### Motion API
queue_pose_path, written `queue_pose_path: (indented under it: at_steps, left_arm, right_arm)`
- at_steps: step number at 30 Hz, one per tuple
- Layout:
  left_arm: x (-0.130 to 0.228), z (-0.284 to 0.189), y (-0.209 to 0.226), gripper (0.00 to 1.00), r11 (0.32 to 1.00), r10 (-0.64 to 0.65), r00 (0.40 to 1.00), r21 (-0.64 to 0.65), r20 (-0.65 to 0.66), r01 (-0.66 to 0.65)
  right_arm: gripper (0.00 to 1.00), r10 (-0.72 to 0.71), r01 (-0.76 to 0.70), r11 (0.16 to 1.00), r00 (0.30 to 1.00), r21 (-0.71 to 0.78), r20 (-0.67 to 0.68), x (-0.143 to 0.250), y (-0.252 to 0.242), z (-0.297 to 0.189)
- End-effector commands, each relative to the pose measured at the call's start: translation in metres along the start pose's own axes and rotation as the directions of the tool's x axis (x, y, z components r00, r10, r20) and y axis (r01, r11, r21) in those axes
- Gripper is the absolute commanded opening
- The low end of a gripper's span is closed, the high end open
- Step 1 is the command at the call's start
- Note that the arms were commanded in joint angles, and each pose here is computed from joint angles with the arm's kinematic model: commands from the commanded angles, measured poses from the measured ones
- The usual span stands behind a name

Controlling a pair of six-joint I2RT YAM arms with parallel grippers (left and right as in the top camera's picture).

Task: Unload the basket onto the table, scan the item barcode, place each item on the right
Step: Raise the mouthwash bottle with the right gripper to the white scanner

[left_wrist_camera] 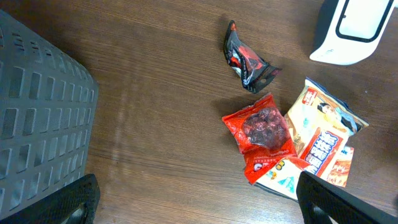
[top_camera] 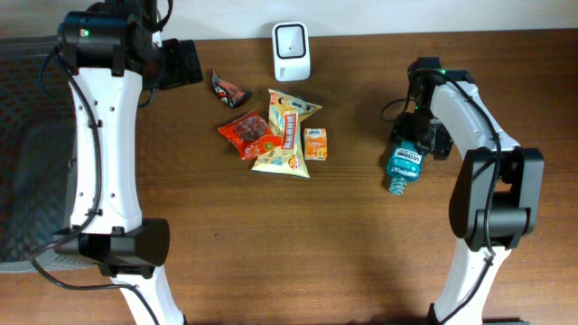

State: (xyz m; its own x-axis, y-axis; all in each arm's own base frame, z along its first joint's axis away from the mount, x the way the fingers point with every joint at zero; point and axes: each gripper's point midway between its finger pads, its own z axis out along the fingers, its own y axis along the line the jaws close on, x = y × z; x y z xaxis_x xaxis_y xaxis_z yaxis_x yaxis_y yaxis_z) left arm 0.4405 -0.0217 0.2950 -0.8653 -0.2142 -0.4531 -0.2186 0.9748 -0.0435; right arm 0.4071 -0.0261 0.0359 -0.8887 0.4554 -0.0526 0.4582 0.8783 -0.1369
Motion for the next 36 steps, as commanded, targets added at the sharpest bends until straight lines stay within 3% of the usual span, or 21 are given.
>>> queue_pose_path:
  at_steps: [1,3,9,11,16,19,22,27,29,31,34,36]
  left_arm:
    - [0.001,0.001,-0.002,0.99,1.0,-0.004,1.0,0.007,-0.005,0.004]
    - [0.001,0.001,-0.002,0.99,1.0,-0.004,1.0,0.007,-0.005,0.004]
    - [0.001,0.0,-0.002,0.99,1.0,-0.004,1.0,0.007,-0.004,0.004]
    - [0.001,0.001,-0.002,0.99,1.0,-0.004,1.0,0.007,-0.005,0.004]
    - [0.001,0.001,-0.002,0.99,1.0,-0.004,1.0,0.007,-0.005,0.004]
    - [0.001,0.0,-0.002,0.99,1.0,-0.004,1.0,0.007,-0.004,0.004]
    - [0.001,0.001,-0.002,0.99,1.0,-0.004,1.0,0.007,-0.005,0.004]
    - [0.001,0.001,-0.002,0.99,1.0,-0.004,1.0,0.007,-0.005,0.004]
    - [0.001,0.001,-0.002,0.99,1.0,-0.004,1.0,0.007,-0.005,0.004]
    - [0.001,0.001,-0.002,0.99,1.0,-0.004,1.0,0.007,-0.005,0.004]
    - [0.001,0.0,-0.002,0.99,1.0,-0.004,1.0,0.007,-0.004,0.004]
    - [0.001,0.001,-0.002,0.99,1.0,-0.004,1.0,0.007,-0.005,0.004]
  right_arm:
    - [0.84,-0.023,0.023,1.0,0.999,0.0,-0.041,0.003,0.008,0.025]
    - [0.84,-0.049,0.045,0.997,0.996,-0.061,-0.07,0.008,0.022,0.03]
    - [0.82,-0.009,0.004,0.998,0.997,-0.061,-0.076,0.013,0.029,0.035]
    - [0.69,-0.018,0.013,0.998,0.997,-0.064,-0.072,0.014,0.03,0.037]
    - [0.58,-0.083,0.071,0.978,0.995,-0.194,-0.053,0.009,0.057,0.03]
    - [0.58,-0.12,0.121,0.941,0.993,-0.317,0.022,-0.015,0.083,-0.005]
    - [0.58,-0.116,0.183,0.89,0.977,-0.418,0.18,-0.053,0.111,-0.063]
    - [0.52,-0.092,0.402,0.74,0.855,-0.539,0.511,-0.085,0.202,-0.148]
    - [0.51,-0.054,0.468,0.731,0.766,-0.497,0.641,-0.087,0.237,-0.176]
    - [0.46,0.003,0.555,0.668,0.664,-0.496,0.748,-0.078,0.279,-0.216]
    - [0.41,0.093,0.536,0.726,0.545,-0.431,0.834,-0.073,0.305,-0.24]
    - [0.41,0.122,0.53,0.737,0.505,-0.419,0.854,-0.069,0.322,-0.239]
